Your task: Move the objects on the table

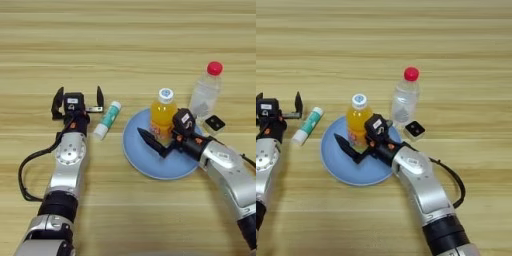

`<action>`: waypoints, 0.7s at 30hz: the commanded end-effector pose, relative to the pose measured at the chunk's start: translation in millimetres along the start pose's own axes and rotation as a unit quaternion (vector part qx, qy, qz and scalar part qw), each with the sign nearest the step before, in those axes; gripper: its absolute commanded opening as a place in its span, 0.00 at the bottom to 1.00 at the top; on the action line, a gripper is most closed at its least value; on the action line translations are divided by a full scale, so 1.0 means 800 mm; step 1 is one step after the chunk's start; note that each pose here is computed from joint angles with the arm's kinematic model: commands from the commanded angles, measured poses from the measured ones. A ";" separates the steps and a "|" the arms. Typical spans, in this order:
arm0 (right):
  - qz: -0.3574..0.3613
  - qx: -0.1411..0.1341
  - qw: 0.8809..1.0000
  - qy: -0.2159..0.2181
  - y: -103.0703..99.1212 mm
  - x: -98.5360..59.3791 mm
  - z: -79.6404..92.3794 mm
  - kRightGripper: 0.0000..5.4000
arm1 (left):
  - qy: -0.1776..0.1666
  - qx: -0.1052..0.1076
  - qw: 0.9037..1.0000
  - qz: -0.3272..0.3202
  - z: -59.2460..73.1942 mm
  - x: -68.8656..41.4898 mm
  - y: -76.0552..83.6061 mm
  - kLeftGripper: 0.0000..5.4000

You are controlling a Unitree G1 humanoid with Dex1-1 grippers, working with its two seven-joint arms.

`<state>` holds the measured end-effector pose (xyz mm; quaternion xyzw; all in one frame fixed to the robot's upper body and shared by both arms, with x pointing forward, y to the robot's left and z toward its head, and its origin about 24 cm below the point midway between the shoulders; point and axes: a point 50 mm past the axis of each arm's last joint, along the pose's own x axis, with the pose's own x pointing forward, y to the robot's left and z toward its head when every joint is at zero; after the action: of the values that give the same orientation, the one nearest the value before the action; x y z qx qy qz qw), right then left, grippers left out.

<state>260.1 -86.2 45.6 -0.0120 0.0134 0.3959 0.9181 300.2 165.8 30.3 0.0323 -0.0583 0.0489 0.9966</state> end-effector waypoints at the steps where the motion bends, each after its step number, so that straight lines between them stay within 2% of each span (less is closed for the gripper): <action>1: 0.003 -0.002 1.000 -0.005 0.003 0.007 -0.001 0.96 | -0.004 0.004 1.000 -0.001 0.001 0.001 0.000 1.00; 14: -0.014 -0.005 1.000 -0.010 -0.002 0.009 -0.006 0.69 | -0.004 0.004 1.000 -0.001 0.000 0.001 0.000 1.00; 17: -0.024 -0.006 1.000 -0.013 -0.006 0.009 -0.006 0.64 | -0.004 0.005 1.000 -0.001 0.000 0.001 0.000 1.00; 21: -0.028 -0.019 0.999 -0.031 -0.008 0.006 0.004 0.64 | -0.004 0.005 1.000 -0.001 0.000 0.001 -0.001 1.00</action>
<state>264.7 -84.6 37.6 -0.0075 0.0042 0.3776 0.9259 299.8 165.8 29.1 0.0331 -0.0575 0.0489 0.9966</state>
